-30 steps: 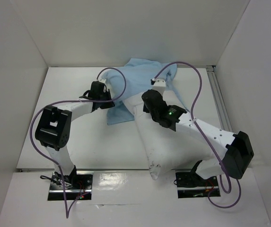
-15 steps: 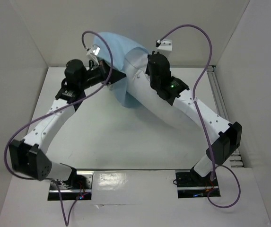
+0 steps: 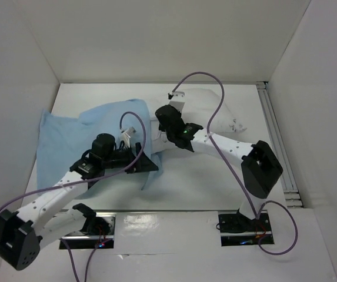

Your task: Put the pillow into the pillowcase

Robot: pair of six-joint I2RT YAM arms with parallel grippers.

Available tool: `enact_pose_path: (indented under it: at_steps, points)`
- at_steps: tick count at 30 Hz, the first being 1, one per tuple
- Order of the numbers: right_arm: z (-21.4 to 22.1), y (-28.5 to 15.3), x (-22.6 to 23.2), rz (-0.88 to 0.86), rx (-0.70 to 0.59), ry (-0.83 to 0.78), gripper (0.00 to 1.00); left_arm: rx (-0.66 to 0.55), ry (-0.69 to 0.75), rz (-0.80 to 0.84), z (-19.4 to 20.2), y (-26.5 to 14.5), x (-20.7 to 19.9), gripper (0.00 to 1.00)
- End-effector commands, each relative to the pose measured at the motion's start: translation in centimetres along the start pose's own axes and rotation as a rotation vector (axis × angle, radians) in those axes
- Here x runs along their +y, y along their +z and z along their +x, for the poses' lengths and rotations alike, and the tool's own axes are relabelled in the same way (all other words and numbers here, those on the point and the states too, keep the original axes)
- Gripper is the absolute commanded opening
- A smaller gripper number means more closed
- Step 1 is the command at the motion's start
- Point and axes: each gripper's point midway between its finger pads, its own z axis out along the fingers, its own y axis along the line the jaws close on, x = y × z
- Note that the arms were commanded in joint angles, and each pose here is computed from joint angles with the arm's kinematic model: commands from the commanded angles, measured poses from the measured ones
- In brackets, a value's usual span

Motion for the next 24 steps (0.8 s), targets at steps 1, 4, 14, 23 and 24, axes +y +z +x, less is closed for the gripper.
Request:
enact_pose_path:
  at_steps: [1,4,14,23,24]
  points:
    - [-2.0,-1.3,0.4,-0.052,-0.025,0.125,0.0,-0.106,0.145,-0.044,-2.6,-3.0,-3.2,0.88]
    - [-1.5,-3.5,1.4,-0.129,0.01,0.144,0.0,-0.12,0.225,-0.014,-4.0,-4.9,-7.0,0.97]
    - [0.3,-8.9,3.2,-0.304,0.071,-0.053,0.47,-0.258,0.346,-0.175,-14.6,-7.3,-11.2,0.61]
    - [-11.3,-11.2,-6.4,0.044,-0.123,-0.151,0.85,-0.328,0.155,-0.723,-26.4,-5.8,0.1,0.78]
    - [-12.6,-9.8,-9.3,0.108,-0.108,-0.133,0.85,-0.343,0.15,-0.773,-27.8,-5.4,1.2,0.78]
